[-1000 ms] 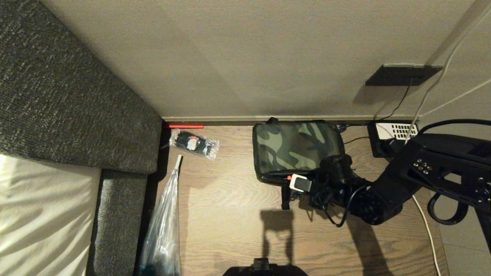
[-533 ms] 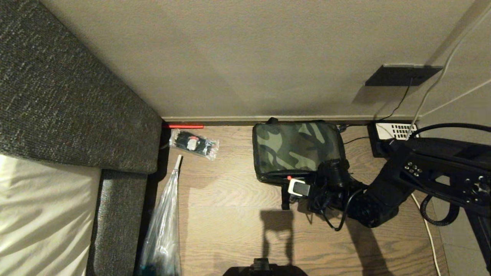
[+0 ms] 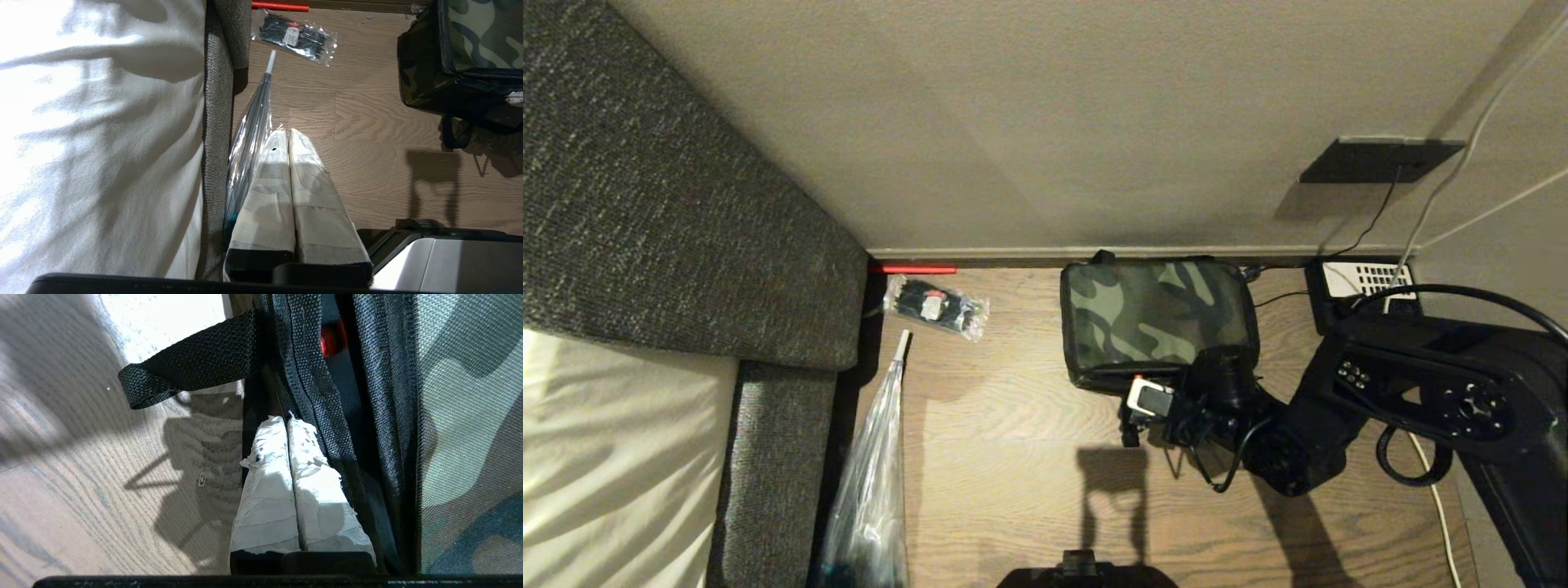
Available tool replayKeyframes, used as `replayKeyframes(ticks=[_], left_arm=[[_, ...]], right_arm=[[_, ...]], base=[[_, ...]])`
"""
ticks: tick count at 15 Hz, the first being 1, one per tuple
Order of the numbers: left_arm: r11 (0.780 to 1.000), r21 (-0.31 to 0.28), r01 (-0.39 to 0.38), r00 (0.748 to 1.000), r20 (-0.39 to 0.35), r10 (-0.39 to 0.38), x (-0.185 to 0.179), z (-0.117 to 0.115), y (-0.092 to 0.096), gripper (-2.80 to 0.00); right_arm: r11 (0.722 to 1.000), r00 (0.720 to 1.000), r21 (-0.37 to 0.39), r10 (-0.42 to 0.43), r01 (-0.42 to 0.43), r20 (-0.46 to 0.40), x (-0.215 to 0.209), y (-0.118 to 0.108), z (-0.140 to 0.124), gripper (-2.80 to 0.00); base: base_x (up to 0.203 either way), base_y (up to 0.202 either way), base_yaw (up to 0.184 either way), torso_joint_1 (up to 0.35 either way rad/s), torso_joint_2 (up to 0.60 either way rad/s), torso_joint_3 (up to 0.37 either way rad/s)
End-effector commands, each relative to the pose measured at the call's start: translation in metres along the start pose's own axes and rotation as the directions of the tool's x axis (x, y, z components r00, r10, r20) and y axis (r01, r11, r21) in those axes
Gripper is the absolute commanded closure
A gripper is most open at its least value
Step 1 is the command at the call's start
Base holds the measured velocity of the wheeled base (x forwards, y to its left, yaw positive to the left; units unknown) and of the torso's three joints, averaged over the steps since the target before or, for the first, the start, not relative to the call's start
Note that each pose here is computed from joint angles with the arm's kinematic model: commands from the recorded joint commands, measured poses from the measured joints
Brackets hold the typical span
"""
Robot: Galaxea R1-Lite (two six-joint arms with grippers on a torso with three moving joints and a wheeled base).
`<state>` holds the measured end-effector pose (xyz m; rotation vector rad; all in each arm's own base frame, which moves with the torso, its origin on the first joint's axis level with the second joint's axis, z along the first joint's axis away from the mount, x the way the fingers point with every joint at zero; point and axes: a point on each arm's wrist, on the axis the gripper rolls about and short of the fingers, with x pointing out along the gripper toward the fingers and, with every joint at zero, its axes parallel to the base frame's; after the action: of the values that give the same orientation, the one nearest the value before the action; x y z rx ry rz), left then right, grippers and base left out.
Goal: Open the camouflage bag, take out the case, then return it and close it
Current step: Open the top of the storage box
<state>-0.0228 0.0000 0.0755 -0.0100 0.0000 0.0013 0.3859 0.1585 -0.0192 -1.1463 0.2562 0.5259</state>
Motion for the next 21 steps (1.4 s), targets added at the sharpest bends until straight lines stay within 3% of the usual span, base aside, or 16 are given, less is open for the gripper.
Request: replayKeyframes(ticks=[1, 10, 13, 14, 16, 19, 21], left_arm=[[1.0, -0.001, 0.0, 1.0, 0.0, 0.0, 0.0, 0.0, 0.0, 0.0], [1.0, -0.001, 0.0, 1.0, 0.0, 0.0, 0.0, 0.0, 0.0, 0.0], [1.0, -0.001, 0.0, 1.0, 0.0, 0.0, 0.0, 0.0, 0.0, 0.0], [1.0, -0.001, 0.0, 1.0, 0.0, 0.0, 0.0, 0.0, 0.0, 0.0], [1.0, -0.001, 0.0, 1.0, 0.0, 0.0, 0.0, 0.0, 0.0, 0.0], [1.0, -0.001, 0.0, 1.0, 0.0, 0.0, 0.0, 0.0, 0.0, 0.0], [1.0, -0.001, 0.0, 1.0, 0.0, 0.0, 0.0, 0.0, 0.0, 0.0]], right_arm=[[1.0, 1.0, -0.009, 0.026, -0.026, -0.016, 0.003, 0.012, -0.006, 0.0], [0.999, 0.999, -0.004, 0.032, -0.032, -0.024, 0.003, 0.017, -0.009, 0.0], [0.999, 0.999, 0.01, 0.03, -0.03, -0.01, -0.009, 0.009, -0.006, 0.0], [0.999, 0.999, 0.032, 0.043, -0.043, 0.004, -0.02, 0.006, -0.005, 0.0], [0.99, 0.987, 0.069, 0.113, -0.122, 0.118, -0.041, 0.0, -0.003, 0.0], [0.978, 0.981, 0.122, 0.155, -0.169, 0.116, -0.067, -0.006, -0.022, 0.0], [0.96, 0.966, 0.175, 0.187, -0.219, 0.18, -0.074, -0.012, -0.037, 0.0]], base=[[0.0, 0.0, 0.0, 0.0, 0.0, 0.0], [0.0, 0.0, 0.0, 0.0, 0.0, 0.0], [0.0, 0.0, 0.0, 0.0, 0.0, 0.0], [0.0, 0.0, 0.0, 0.0, 0.0, 0.0], [0.0, 0.0, 0.0, 0.0, 0.0, 0.0], [0.0, 0.0, 0.0, 0.0, 0.0, 0.0], [0.0, 0.0, 0.0, 0.0, 0.0, 0.0]])
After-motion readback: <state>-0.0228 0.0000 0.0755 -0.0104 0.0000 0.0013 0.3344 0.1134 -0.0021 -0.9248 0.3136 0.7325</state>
